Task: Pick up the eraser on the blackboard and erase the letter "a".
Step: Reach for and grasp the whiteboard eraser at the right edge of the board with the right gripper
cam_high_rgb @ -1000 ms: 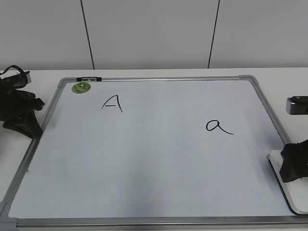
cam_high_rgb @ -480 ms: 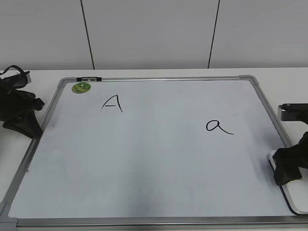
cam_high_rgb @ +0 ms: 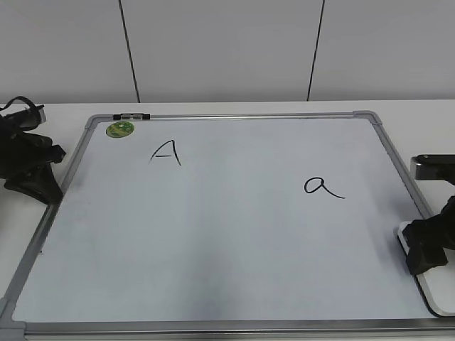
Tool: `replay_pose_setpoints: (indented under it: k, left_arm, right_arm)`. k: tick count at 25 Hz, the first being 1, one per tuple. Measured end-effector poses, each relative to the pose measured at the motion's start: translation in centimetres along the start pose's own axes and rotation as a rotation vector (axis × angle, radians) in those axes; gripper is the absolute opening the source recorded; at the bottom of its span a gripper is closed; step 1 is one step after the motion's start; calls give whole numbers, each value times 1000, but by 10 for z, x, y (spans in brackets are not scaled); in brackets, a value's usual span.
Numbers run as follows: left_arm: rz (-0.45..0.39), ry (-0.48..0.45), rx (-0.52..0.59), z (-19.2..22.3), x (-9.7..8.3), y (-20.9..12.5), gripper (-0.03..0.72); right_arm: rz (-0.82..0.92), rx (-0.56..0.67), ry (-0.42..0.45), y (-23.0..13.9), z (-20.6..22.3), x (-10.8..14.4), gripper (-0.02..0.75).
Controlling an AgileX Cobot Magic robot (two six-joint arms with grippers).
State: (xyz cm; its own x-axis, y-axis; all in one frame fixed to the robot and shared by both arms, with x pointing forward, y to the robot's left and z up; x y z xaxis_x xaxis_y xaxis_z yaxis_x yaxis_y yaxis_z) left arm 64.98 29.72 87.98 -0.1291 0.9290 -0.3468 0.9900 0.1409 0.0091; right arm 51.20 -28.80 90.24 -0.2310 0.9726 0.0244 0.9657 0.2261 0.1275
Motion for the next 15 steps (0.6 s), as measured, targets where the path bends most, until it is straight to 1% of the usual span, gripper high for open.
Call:
replay_pose_setpoints:
  k: [15]
  left_arm:
    - [0,0,0,0,0,0,36]
  right_arm:
    - [3,0,0,0,0,0,540]
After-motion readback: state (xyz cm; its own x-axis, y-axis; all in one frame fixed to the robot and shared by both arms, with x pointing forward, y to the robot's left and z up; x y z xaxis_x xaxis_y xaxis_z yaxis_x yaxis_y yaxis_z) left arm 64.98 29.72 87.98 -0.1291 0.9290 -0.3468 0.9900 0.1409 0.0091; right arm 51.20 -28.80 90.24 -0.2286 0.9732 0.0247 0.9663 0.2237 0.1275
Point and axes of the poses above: a point on each arm's last joint axis where the gripper is mounted, z pointing out along that axis toward the gripper, x along the wrist's bending axis when the last joint is at zero, y = z × x, the point moved 2 cm from there along z, pointing out along that axis toward the gripper, and after that the axes turned 10 degrees about -z, right-handed, at the moved point
